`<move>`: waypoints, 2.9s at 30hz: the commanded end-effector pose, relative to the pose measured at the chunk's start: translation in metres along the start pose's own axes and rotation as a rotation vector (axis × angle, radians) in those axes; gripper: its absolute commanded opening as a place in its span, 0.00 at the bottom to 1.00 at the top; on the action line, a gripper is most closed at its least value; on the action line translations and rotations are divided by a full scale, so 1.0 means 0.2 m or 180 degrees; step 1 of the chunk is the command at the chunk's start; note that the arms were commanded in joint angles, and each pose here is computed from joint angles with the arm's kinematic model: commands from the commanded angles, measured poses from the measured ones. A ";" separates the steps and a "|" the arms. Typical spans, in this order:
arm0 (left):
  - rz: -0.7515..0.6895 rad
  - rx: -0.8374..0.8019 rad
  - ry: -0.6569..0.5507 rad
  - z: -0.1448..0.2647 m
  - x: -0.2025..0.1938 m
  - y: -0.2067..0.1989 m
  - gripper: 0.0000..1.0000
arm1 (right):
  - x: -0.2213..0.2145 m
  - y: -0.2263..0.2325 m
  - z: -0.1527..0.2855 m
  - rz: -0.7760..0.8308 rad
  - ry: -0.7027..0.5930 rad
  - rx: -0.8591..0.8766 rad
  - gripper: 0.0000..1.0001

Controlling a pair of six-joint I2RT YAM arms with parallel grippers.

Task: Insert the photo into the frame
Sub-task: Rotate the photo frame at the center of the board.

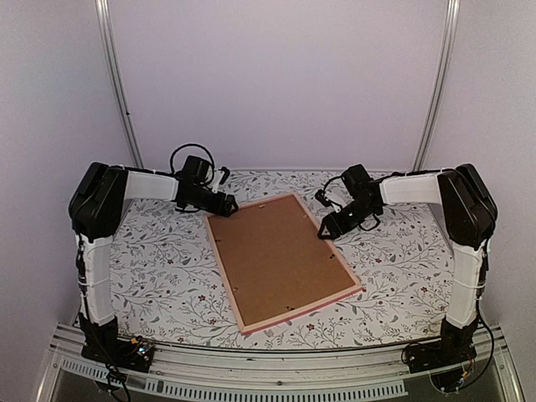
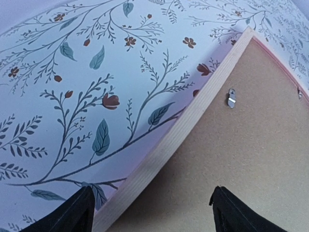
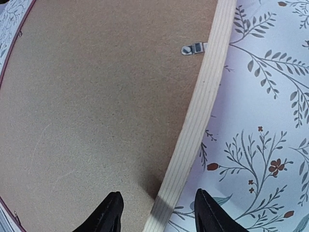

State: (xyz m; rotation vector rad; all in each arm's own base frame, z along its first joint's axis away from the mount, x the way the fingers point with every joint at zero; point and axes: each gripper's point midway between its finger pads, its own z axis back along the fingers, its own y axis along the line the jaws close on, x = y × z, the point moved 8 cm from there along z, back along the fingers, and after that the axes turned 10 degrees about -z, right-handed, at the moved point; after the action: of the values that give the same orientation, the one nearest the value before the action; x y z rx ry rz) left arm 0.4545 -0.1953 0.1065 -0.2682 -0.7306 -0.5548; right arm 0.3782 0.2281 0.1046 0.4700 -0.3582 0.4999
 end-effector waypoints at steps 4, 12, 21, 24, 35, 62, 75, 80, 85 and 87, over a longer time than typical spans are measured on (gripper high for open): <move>-0.0158 -0.0102 0.0228 -0.16 0.04 0.06 0.77 | 0.04 -0.03 0.11 -0.0372 -0.0105 0.0124 0.54; -0.0180 -0.0217 0.0380 -0.30 0.02 0.07 0.57 | -0.07 -0.05 0.11 -0.0621 0.0046 0.0076 0.54; -0.0082 0.0036 0.0480 -0.28 -0.02 0.10 0.34 | -0.09 -0.09 0.22 -0.0973 -0.0053 0.0081 0.55; 0.0010 0.0127 0.0550 -0.25 -0.05 0.11 0.29 | -0.08 -0.13 0.24 -0.1095 -0.0095 0.0050 0.55; 0.0946 0.0300 0.0869 -0.03 -0.38 0.06 0.22 | -0.04 -0.25 0.36 -0.1555 -0.0267 -0.0492 0.64; 0.1240 -0.0489 0.1076 0.40 -0.76 -0.58 0.53 | -0.32 -0.24 0.23 -0.2039 -0.0108 -0.0208 0.73; 0.0975 -0.0176 0.0781 0.52 -0.69 -0.58 0.95 | 0.04 -0.31 0.16 -0.1346 -0.0370 -0.0186 0.73; 0.0824 0.0235 0.0785 0.45 -0.60 -0.50 0.96 | 0.04 -0.31 0.21 -0.1301 -0.0401 -0.0317 0.73; 0.0682 0.0641 0.0792 0.38 -0.51 -0.40 0.96 | 0.01 -0.31 0.22 -0.1319 -0.0368 -0.0351 0.73; 0.0679 0.0654 0.0767 0.36 -0.47 -0.37 0.96 | -0.02 -0.30 0.21 -0.1342 -0.0336 -0.0345 0.73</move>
State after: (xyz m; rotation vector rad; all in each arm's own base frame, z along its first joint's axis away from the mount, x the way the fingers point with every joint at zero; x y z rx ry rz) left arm 0.2959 -0.2001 0.0939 -0.1811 -0.4907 -0.2976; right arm 0.4068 0.1595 0.1081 0.4596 -0.3608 0.0299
